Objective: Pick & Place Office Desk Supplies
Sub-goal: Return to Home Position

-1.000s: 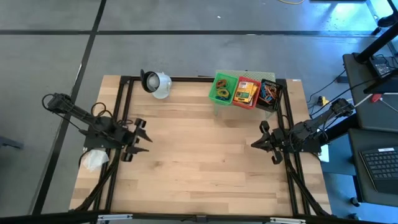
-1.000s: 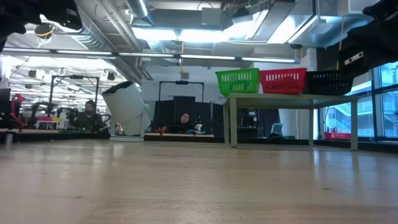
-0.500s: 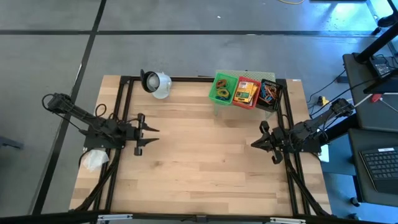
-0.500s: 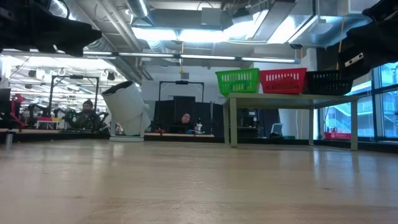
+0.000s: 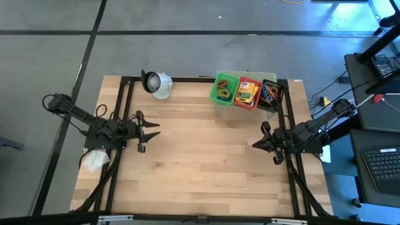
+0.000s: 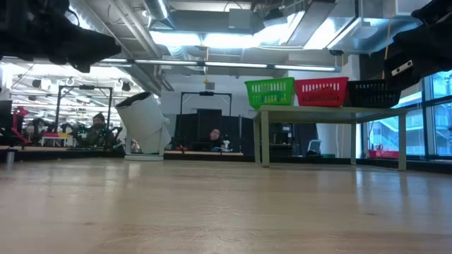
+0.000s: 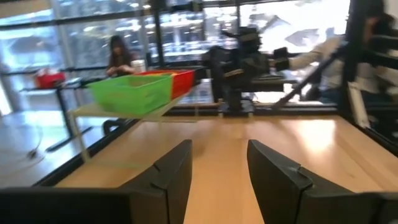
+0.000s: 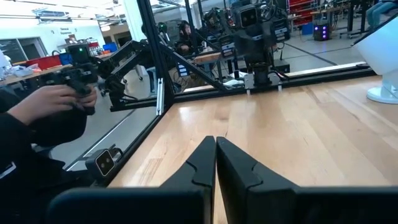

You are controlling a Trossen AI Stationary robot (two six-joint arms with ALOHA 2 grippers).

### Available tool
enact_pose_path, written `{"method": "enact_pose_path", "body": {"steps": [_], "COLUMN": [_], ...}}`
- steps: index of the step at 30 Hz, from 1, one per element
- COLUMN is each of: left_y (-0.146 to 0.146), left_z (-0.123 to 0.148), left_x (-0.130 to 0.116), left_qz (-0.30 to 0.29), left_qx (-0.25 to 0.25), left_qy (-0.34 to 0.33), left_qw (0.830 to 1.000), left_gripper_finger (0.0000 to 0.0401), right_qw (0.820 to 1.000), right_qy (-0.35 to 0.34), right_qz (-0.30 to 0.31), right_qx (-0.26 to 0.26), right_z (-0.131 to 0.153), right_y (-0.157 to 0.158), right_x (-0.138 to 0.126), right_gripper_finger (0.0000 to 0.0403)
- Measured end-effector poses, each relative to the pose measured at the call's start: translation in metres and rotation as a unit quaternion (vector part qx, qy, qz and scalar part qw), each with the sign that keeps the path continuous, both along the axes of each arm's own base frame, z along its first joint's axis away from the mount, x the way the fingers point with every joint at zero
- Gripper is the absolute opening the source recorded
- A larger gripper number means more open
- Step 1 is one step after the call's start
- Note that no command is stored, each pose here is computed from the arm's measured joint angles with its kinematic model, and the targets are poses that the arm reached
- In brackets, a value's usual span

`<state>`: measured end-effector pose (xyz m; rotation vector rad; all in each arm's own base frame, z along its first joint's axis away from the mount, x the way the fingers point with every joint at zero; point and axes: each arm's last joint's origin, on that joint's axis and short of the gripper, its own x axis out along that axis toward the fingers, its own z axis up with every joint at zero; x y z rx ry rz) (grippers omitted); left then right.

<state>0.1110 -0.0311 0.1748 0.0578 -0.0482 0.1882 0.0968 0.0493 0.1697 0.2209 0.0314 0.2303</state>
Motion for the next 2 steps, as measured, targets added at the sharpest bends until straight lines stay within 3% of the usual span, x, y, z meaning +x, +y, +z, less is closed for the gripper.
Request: {"method": "enact_pose_path", "body": {"steps": [2], "left_y": [0.0012], "left_z": [-0.0001], "left_x": [-0.0002], "left_qz": [0.020], "left_qx": [-0.014], "left_qy": [-0.002], "left_qw": [1.000], "left_gripper_finger": [0.0148], "right_qw": [1.000], "right_qy": [0.000], "right_qz": [0.000], "right_qx": [0.000], "right_z": [0.0000], "right_y": [0.0000], "right_x": [0.0000], "right_gripper_finger": [0.0016]}}
